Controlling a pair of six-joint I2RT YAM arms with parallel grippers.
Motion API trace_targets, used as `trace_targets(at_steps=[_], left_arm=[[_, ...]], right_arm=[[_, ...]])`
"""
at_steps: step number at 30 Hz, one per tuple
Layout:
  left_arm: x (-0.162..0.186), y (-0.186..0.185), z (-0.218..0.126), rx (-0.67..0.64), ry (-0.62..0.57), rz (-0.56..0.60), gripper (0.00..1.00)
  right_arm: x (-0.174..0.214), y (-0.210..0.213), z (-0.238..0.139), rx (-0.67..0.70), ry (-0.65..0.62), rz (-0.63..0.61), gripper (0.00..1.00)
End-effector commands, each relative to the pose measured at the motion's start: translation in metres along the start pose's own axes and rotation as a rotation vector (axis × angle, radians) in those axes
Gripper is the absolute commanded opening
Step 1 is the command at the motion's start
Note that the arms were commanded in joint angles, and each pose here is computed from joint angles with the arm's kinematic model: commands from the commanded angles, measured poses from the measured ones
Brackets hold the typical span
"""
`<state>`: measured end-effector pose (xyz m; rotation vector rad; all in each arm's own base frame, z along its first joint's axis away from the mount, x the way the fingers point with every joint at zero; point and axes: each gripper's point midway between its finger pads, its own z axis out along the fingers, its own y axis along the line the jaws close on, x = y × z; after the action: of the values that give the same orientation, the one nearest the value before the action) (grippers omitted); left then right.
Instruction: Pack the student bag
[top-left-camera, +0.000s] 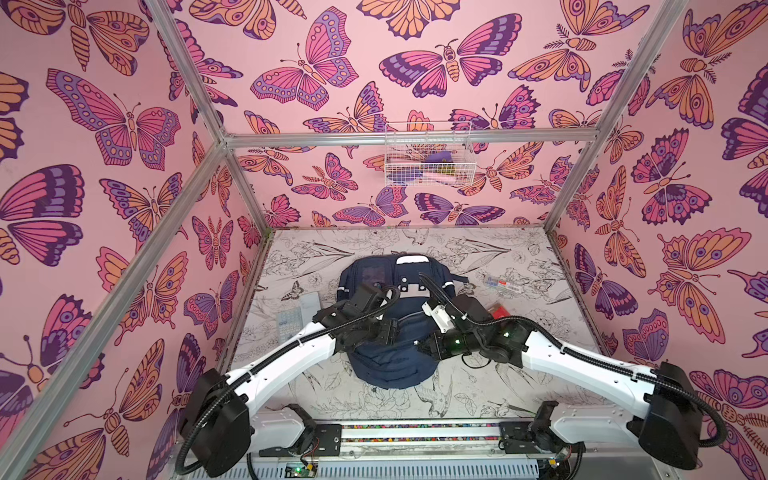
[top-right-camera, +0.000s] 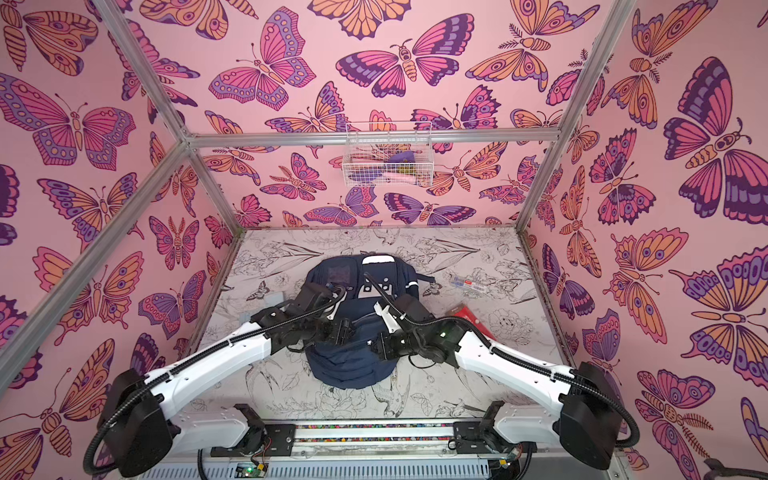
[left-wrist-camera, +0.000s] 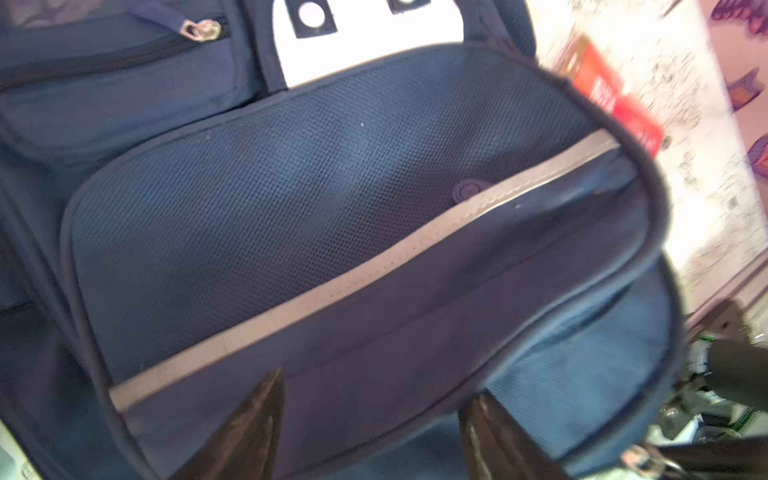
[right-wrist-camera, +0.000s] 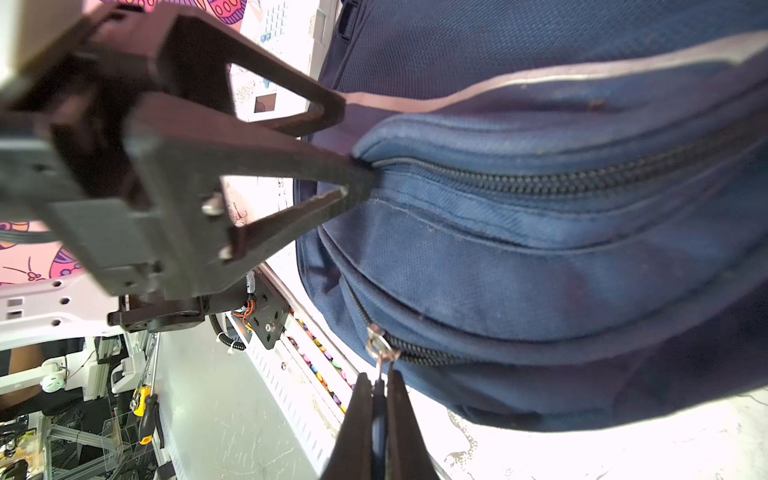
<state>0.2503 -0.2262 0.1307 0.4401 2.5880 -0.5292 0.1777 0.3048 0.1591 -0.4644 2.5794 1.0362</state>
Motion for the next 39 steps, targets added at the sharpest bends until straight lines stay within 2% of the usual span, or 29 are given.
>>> trace_targets(at_steps=[1, 3, 6, 10, 16, 19, 22, 28, 32, 36, 39], left_arm=[[0.008, 0.009, 0.01, -0.059, 0.077, 0.051, 0.53], [0.002, 0.007, 0.014, -0.063, 0.079, 0.058, 0.39], [-0.015, -0.007, 0.016, -0.017, 0.072, 0.059, 0.01], [-0.049, -0.034, -0.002, 0.079, 0.008, -0.006, 0.0], [-0.099, -0.053, -0.049, 0.193, -0.105, -0.31, 0.0], [-0.118, -0.067, -0.071, 0.279, -0.154, -0.391, 0.0], [-0.128, -0.076, -0.079, 0.353, -0.169, -0.483, 0.0], [-0.154, -0.1, -0.087, 0.655, -0.248, -0.738, 0.0], [-0.167, -0.092, -0.095, 0.636, -0.331, -0.791, 0.0], [-0.176, -0.091, -0.103, 0.686, -0.382, -0.839, 0.0], [-0.177, -0.084, -0.111, 0.653, -0.425, -0.827, 0.0]], right_arm=[[0.0, 0.004, -0.008, -0.033, -0.009, -0.022, 0.0], [0.0, 0.005, -0.007, -0.043, -0.01, -0.019, 0.0], [0.001, 0.009, -0.004, -0.074, -0.005, -0.019, 0.0], [0.002, 0.014, 0.002, -0.091, 0.003, -0.023, 0.0], [0.002, 0.036, 0.017, -0.135, 0.028, -0.063, 0.0], [-0.005, 0.048, 0.026, -0.181, 0.017, -0.044, 0.0], [-0.012, 0.065, 0.039, -0.225, 0.009, -0.044, 0.0], [-0.012, 0.082, 0.07, -0.261, 0.027, -0.074, 0.0], [-0.018, 0.074, 0.087, -0.223, 0.004, -0.068, 0.0], [-0.019, 0.07, 0.103, -0.207, 0.01, -0.082, 0.0], [-0.015, 0.063, 0.096, -0.193, -0.007, -0.084, 0.0]])
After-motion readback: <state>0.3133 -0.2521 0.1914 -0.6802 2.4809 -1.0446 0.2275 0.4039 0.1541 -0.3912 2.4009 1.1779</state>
